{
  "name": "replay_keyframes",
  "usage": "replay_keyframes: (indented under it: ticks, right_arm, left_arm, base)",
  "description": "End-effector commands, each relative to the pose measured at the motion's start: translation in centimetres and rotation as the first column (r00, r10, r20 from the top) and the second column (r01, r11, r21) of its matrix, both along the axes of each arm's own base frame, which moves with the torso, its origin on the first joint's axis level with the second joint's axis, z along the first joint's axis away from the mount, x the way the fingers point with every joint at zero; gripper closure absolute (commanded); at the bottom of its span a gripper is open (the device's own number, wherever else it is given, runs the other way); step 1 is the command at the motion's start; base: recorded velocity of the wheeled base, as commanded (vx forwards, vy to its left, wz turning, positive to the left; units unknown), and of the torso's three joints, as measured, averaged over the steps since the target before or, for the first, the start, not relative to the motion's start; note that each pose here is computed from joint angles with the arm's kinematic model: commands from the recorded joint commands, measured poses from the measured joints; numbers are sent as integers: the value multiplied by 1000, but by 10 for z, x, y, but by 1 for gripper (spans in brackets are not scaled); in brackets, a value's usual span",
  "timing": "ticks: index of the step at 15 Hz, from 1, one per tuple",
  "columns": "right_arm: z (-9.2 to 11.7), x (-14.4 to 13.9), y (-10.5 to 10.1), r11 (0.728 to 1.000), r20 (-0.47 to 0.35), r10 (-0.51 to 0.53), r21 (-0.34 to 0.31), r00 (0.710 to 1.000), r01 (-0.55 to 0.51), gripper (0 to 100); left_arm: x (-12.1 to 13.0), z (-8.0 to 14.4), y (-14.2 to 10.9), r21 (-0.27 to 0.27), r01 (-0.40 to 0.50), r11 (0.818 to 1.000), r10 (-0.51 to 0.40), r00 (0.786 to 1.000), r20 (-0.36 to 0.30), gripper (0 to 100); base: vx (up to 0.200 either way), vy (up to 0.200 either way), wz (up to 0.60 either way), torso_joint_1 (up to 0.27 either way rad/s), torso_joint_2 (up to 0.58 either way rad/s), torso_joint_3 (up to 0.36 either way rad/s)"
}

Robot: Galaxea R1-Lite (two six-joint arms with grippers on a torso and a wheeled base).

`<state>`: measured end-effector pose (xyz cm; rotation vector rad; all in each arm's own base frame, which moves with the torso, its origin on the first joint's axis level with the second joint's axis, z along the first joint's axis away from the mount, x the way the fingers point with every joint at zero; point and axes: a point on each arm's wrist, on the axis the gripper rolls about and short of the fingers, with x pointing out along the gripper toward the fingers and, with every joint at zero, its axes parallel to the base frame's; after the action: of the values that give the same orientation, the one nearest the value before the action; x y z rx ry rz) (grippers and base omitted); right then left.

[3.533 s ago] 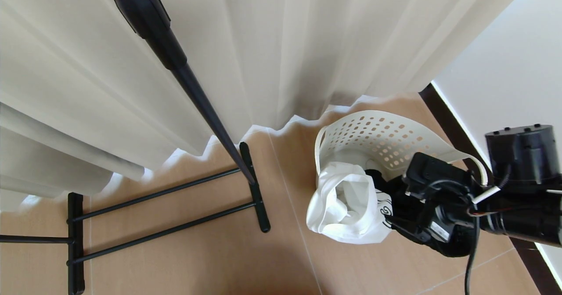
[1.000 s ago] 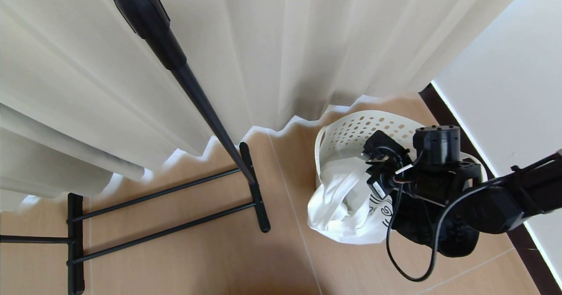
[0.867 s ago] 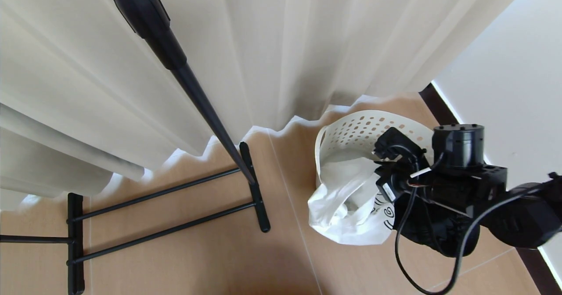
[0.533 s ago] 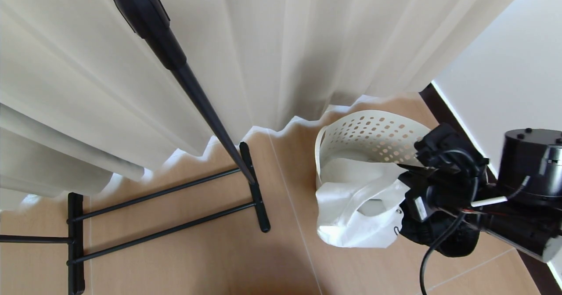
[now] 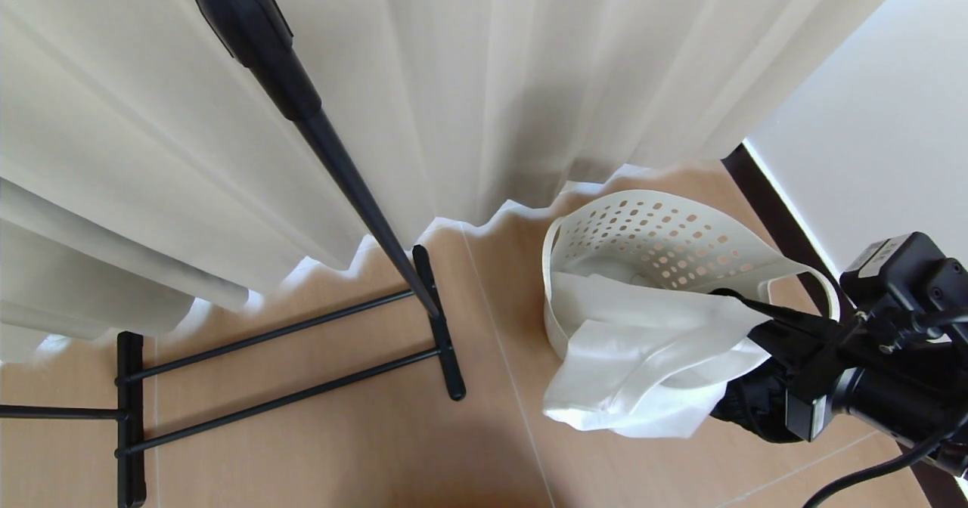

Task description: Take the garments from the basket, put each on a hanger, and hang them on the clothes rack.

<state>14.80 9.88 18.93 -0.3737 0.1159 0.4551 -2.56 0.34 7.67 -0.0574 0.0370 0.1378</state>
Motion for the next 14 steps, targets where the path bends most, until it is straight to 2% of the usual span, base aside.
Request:
replay_keyframes:
  ticks: [1, 8, 14]
  right_arm:
    - [1, -2, -1, 1000, 6, 0, 3, 1000, 0, 100]
    - [5, -2, -2, 1000, 24, -3, 16, 1000, 3, 100]
    - [4, -2, -1, 1000, 20, -3, 11, 1000, 3, 100]
  left_arm:
    - [0, 0, 0, 1, 0, 1000, 0, 1000, 0, 0]
    - [0, 0, 0, 1, 2, 1000, -2, 1000, -2, 0]
    - [0, 0, 0, 1, 2, 1000, -2, 1000, -2, 0]
  base:
    - [0, 0, 0, 0, 0, 0]
    - [0, 0, 0, 0, 0, 0]
    - [0, 0, 0, 2, 2, 172]
